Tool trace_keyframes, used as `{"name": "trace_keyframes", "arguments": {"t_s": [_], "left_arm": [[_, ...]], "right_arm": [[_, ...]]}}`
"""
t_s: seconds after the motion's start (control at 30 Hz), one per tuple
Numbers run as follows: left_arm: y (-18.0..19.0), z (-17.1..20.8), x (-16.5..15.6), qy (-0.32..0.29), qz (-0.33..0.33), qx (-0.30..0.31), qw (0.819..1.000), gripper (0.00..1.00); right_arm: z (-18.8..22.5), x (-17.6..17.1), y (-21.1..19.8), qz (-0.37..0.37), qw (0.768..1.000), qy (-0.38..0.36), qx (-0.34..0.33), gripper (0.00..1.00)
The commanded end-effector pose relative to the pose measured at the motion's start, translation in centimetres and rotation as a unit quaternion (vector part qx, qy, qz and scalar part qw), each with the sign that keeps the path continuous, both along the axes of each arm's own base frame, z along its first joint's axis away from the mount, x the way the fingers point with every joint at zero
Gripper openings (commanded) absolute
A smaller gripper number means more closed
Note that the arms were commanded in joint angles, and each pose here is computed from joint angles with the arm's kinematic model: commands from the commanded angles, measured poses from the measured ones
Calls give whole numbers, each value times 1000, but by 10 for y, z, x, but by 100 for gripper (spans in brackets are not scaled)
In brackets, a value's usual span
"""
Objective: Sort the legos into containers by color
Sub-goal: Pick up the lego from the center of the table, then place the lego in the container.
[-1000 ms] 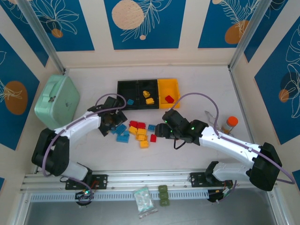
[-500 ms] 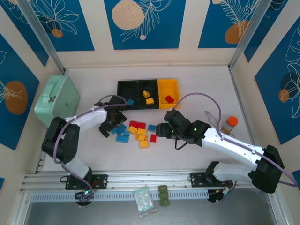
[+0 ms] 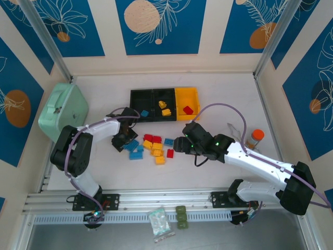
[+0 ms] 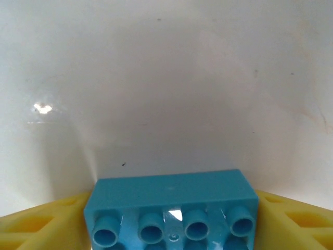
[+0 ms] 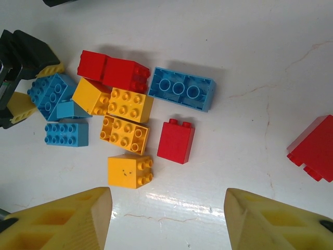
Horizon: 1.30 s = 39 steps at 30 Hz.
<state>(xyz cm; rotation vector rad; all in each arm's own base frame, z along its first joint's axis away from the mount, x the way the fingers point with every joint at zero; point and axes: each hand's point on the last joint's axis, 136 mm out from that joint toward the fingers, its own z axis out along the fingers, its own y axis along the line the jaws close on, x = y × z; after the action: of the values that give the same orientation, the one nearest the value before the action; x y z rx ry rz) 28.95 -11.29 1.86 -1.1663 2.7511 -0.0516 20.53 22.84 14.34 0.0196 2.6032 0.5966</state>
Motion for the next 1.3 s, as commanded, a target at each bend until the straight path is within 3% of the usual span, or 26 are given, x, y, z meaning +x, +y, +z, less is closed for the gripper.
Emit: {"name": "trace_keyframes", "arguments": {"t_s": [0.0,0.33,0.67,0.9,1.27], "left_arm": [[6,3,8,-18,-2,3,1000,68],[6,56,25,-80,-16,-11,997,67],[-23,101,85,-133,-18,-43,990,67],[-47,105,128,-135,-39,-54,989,67],[-66,96,170,-124,-42,-47,990,69]], "right_arm": [[10,0,-2,-9,1000,-10,3,59],[15,2,15,11,1000,-19,13,59],[19,1,36,39,998,-31,29,59],[30,16,53,69,994,-75,44,59],[28,26,61,72,994,-69,52,59]]}}
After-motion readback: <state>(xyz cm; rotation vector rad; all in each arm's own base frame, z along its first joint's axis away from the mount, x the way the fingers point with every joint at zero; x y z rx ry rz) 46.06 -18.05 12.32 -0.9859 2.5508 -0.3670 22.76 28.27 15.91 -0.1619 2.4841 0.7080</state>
